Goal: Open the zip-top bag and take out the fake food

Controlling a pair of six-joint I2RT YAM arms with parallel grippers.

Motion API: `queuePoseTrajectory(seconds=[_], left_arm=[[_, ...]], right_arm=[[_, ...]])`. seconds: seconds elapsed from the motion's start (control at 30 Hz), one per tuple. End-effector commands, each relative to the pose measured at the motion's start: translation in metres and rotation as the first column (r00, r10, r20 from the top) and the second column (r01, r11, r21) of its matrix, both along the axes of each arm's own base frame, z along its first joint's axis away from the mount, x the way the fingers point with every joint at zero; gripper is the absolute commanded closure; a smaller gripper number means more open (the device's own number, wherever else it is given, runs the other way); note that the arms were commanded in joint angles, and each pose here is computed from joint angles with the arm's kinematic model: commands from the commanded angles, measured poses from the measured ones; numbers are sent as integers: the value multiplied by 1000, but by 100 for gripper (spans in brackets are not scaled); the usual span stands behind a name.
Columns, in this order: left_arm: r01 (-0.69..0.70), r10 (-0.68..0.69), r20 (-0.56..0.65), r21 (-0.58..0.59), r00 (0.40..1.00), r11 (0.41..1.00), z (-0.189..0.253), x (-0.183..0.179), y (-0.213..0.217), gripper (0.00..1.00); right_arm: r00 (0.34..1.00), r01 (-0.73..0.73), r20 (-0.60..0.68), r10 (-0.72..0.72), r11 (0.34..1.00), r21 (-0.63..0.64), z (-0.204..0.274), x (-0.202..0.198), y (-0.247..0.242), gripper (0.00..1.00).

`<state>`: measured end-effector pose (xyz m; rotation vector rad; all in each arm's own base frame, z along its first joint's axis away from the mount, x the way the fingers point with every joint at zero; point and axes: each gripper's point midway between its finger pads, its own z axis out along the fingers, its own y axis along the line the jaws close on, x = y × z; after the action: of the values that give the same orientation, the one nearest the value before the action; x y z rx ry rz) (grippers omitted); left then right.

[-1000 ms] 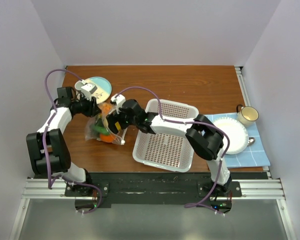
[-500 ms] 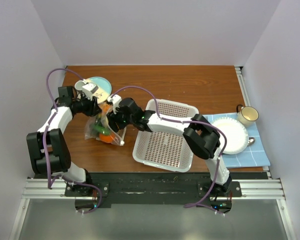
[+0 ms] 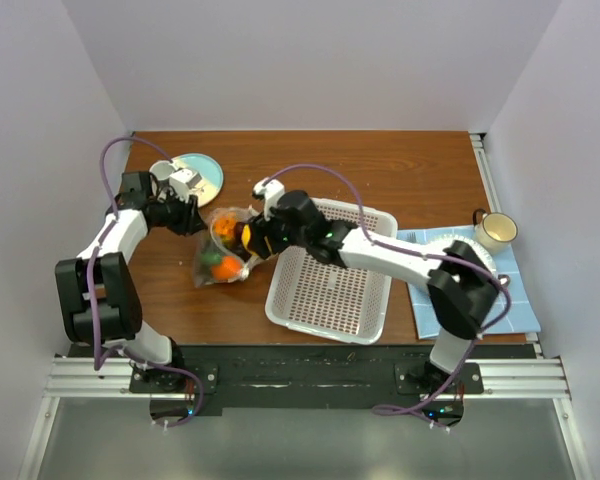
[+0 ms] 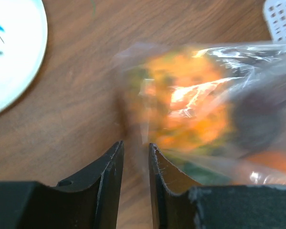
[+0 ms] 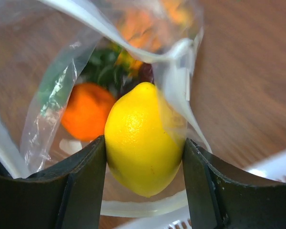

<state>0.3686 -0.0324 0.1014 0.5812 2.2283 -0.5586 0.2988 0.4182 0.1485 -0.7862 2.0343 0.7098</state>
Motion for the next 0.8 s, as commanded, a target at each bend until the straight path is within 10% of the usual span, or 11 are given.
queuePoseTrajectory(seconds=[0.0, 0.47, 0.77], left_arm=[[-24, 30, -78, 79, 997, 997, -24, -9, 18, 68], [-26, 27, -80, 13, 996, 1000, -15, -14, 7, 69], [96, -100, -43, -87, 994, 992, 22, -17, -54, 64]], right_arm=[[990, 126, 50, -133, 985, 119, 61, 20, -41, 91], [982, 104, -167, -82, 987, 122, -4, 17, -36, 87], [993, 75, -108, -52, 973, 216, 44, 26, -21, 82]])
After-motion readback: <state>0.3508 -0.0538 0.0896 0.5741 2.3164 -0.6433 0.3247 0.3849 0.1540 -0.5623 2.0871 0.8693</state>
